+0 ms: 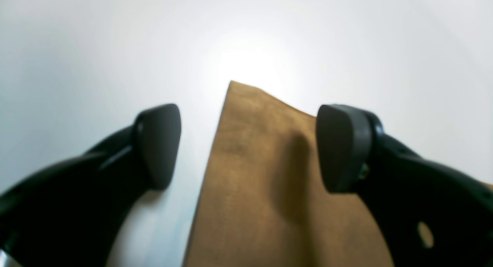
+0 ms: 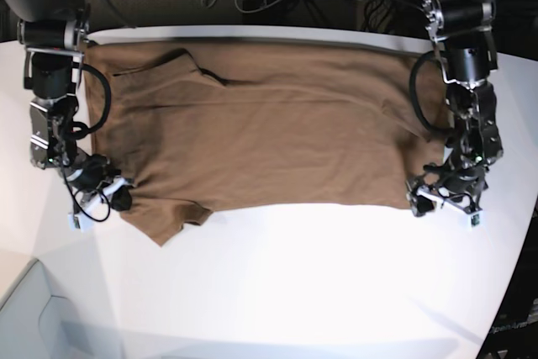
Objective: Layout the t-shirt on the table in an organized manner, then fold the t-shirt properly
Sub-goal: 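Open both grippers and move them to the shirt's hem edge, then grasp the hem with both grippers and fold it toward the collar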
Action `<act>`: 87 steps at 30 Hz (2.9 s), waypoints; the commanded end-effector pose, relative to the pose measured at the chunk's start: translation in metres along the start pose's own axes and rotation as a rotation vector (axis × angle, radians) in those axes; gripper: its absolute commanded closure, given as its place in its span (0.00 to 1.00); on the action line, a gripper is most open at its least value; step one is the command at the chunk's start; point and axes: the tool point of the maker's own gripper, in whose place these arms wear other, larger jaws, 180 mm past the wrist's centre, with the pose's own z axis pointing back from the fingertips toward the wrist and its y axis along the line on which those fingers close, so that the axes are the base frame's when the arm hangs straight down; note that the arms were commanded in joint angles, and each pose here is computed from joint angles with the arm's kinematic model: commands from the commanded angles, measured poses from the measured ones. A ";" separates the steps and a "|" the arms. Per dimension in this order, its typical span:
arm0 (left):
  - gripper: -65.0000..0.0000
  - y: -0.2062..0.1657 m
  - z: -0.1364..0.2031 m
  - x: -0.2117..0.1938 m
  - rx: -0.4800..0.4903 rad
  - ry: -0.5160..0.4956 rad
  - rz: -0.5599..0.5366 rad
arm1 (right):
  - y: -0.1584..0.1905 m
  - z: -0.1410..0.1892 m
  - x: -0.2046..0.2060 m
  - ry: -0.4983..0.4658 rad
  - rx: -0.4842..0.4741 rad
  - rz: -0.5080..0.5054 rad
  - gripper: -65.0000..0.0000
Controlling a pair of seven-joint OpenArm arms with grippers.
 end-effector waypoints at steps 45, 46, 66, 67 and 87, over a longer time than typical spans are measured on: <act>1.00 -0.024 0.010 0.030 0.000 -0.027 -0.119 | 0.038 0.037 0.050 -0.220 0.055 0.193 1.00; 1.00 -0.025 0.013 0.031 -0.002 -0.039 -0.126 | 0.038 0.041 0.050 -0.228 0.052 0.197 1.00; 1.00 -0.059 0.079 0.020 -0.048 -0.170 -0.204 | 0.063 0.126 0.036 -0.363 0.009 0.277 1.00; 1.00 -0.059 0.083 0.019 -0.048 -0.173 -0.209 | 0.061 0.131 0.038 -0.380 -0.007 0.267 1.00; 1.00 -0.054 0.118 -0.009 -0.041 -0.155 -0.266 | 0.028 0.174 0.000 -0.373 -0.151 0.168 1.00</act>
